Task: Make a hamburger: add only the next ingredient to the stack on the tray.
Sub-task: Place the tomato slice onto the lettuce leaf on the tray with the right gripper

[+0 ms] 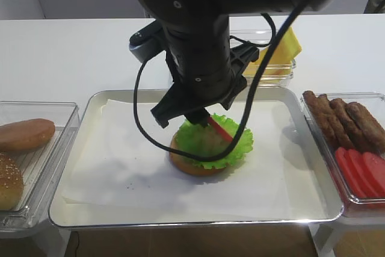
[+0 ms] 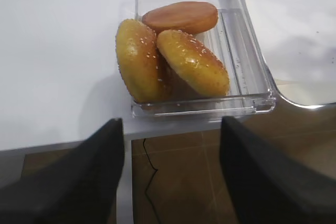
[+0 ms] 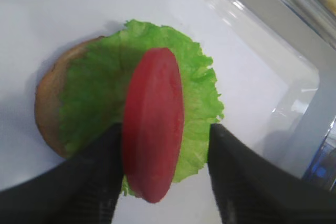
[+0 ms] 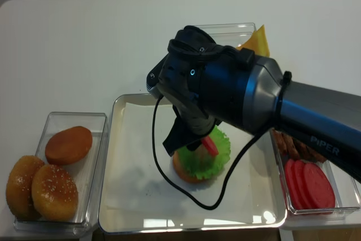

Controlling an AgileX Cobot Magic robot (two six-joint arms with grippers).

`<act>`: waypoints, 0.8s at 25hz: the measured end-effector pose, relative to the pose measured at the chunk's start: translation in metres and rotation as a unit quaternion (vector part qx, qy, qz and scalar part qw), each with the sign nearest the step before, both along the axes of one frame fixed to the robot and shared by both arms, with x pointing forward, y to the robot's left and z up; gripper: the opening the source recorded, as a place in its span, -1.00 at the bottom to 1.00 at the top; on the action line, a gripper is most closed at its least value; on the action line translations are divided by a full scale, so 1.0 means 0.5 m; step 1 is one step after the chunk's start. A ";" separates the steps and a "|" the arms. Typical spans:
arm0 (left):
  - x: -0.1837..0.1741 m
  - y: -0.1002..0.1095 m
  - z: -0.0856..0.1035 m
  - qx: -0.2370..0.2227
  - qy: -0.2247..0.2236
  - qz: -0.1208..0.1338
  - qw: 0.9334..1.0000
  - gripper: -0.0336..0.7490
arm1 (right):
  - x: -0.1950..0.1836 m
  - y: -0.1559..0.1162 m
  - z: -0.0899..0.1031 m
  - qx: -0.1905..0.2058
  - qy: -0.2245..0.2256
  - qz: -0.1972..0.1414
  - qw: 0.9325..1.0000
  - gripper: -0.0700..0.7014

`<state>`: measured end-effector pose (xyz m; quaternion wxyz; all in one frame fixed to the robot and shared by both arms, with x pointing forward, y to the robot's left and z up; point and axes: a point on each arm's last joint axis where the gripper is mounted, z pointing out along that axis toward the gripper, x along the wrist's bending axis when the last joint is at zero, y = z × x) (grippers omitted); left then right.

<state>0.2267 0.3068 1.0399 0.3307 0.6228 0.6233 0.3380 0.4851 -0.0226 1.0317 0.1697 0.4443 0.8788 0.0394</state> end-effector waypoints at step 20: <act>0.000 0.000 0.000 0.000 0.000 0.000 1.000 0.18 | -0.019 0.010 0.010 0.030 0.054 0.004 0.998 0.98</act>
